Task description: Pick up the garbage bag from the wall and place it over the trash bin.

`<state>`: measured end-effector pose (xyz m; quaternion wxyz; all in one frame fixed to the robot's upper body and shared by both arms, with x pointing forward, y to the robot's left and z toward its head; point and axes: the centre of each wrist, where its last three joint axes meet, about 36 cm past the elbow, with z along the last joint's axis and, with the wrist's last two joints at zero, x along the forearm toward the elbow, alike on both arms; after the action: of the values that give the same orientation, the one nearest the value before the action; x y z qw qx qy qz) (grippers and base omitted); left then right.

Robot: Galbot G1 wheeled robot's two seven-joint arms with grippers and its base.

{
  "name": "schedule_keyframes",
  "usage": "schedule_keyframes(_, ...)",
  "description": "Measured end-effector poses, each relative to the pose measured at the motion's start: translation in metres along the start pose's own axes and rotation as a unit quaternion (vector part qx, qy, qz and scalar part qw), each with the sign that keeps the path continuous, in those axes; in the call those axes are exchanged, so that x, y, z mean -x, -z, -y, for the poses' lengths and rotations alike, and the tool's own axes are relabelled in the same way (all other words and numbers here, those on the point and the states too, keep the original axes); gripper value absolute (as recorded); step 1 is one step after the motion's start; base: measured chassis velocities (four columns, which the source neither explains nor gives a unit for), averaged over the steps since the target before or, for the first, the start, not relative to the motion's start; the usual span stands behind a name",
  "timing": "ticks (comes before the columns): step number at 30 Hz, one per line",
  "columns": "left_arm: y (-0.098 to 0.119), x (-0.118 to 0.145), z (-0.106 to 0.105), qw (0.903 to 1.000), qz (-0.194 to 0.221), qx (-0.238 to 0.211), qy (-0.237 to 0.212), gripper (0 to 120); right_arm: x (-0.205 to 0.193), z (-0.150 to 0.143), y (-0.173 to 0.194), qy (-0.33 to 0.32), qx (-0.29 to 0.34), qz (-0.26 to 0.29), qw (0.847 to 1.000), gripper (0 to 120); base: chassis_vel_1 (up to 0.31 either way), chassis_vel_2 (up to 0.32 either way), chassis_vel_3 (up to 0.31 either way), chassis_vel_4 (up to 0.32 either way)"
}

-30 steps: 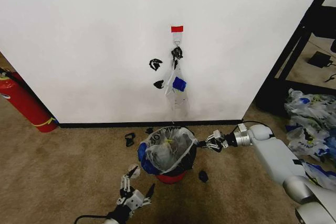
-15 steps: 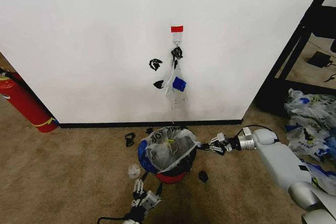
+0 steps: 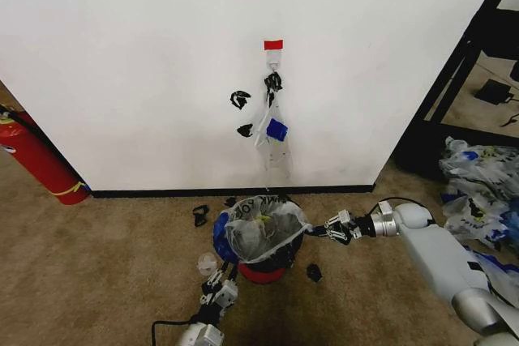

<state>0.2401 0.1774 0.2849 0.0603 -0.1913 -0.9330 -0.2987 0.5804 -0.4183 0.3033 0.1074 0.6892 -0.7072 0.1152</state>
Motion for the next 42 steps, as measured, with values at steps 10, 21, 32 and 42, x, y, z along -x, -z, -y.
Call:
schedule_keyframes(10,-0.002,0.003,0.004,0.9999,0.002,0.000,-0.016,0,-0.004,-0.005,-0.005,-0.006,-0.014,0.004,1.000,0,0.000,0.000,0.000,0.000)
schedule_keyframes(21,-0.040,0.002,-0.009,0.9981,-0.005,0.045,-0.042,0,-0.004,-0.024,-0.023,0.012,-0.030,-0.022,0.999,0,0.000,0.000,0.000,0.000)
schedule_keyframes(32,-0.071,0.014,-0.011,0.9953,-0.034,0.072,-0.056,0,0.025,-0.053,-0.063,-0.077,-0.033,-0.017,0.996,0,0.000,0.000,0.000,0.000)
schedule_keyframes(42,-0.085,0.018,-0.007,0.9937,-0.051,0.080,-0.059,0,0.048,-0.078,-0.083,-0.123,-0.027,-0.010,0.992,0,0.000,0.000,0.000,0.000)
